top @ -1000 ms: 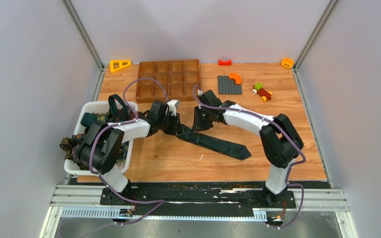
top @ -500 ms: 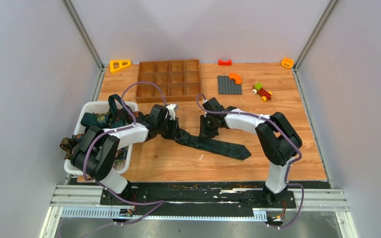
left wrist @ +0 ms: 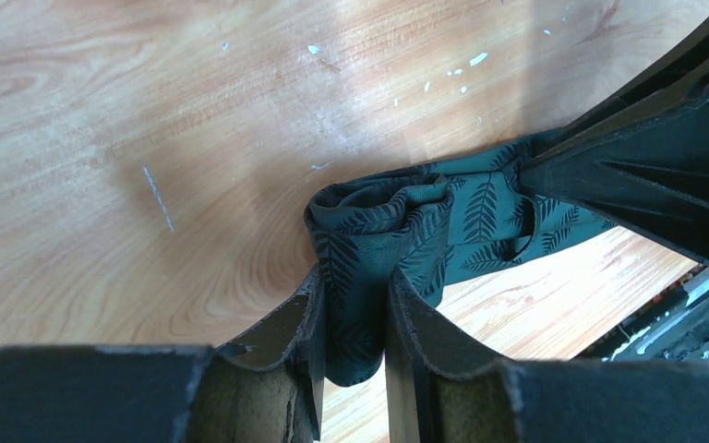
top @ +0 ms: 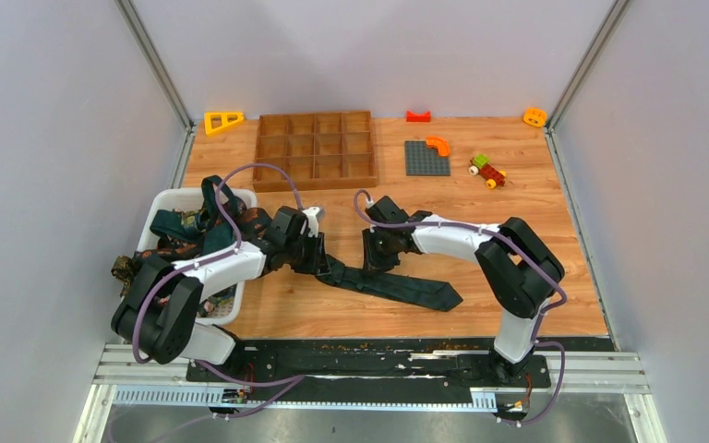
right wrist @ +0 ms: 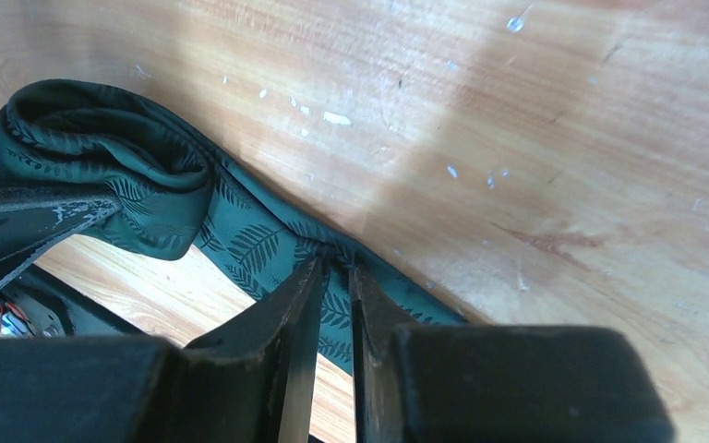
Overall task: Roll the ties
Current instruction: Roll the tie at the center of the board.
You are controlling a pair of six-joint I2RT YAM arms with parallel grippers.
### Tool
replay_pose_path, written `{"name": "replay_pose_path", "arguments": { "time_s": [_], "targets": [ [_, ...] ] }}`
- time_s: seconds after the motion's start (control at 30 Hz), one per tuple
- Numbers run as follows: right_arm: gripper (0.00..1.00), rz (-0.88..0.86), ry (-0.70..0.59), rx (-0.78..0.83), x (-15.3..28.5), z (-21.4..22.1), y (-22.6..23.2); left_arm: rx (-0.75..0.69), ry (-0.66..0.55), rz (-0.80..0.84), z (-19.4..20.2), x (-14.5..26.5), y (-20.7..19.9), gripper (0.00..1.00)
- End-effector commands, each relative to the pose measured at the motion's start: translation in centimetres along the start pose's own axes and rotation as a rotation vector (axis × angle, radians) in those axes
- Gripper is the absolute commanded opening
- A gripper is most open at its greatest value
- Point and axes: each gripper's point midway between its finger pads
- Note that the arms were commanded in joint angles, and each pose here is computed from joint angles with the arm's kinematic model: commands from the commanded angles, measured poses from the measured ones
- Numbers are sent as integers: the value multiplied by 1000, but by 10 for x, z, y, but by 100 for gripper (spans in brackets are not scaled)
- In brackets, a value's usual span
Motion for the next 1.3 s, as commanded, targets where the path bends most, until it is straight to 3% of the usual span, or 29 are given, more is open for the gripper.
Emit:
{"name": "replay_pose_path", "arguments": {
  "time_s": [0.0,0.63,0.7,0.83,1.07,1.27],
  "targets": [
    [19,70,26,1,9,14,-11,9,29,-71,13,7,14,24],
    [25,173,-178,8,76,-30,-32,-126,12,-365,-15,16,43,23],
    [29,168,-206,1,83,-32,-37,-147,5,-400,-18,17,44,23],
    [48,154,-273,-5,96,-35,-44,-183,-12,-473,-23,20,46,23],
    [66,175,-371,10,112,-42,-54,-247,-35,-584,-29,26,48,23],
    [71,194,-379,1,115,-40,-62,-288,-43,-670,-31,28,51,23]
  ]
}}
Point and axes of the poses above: each gripper's point midway between its finger pads, its own x axis back along the fingers, its own y axis along the line the jaws close on, z = x × y, and after that the axes turned 3 degrees about x, right-handed
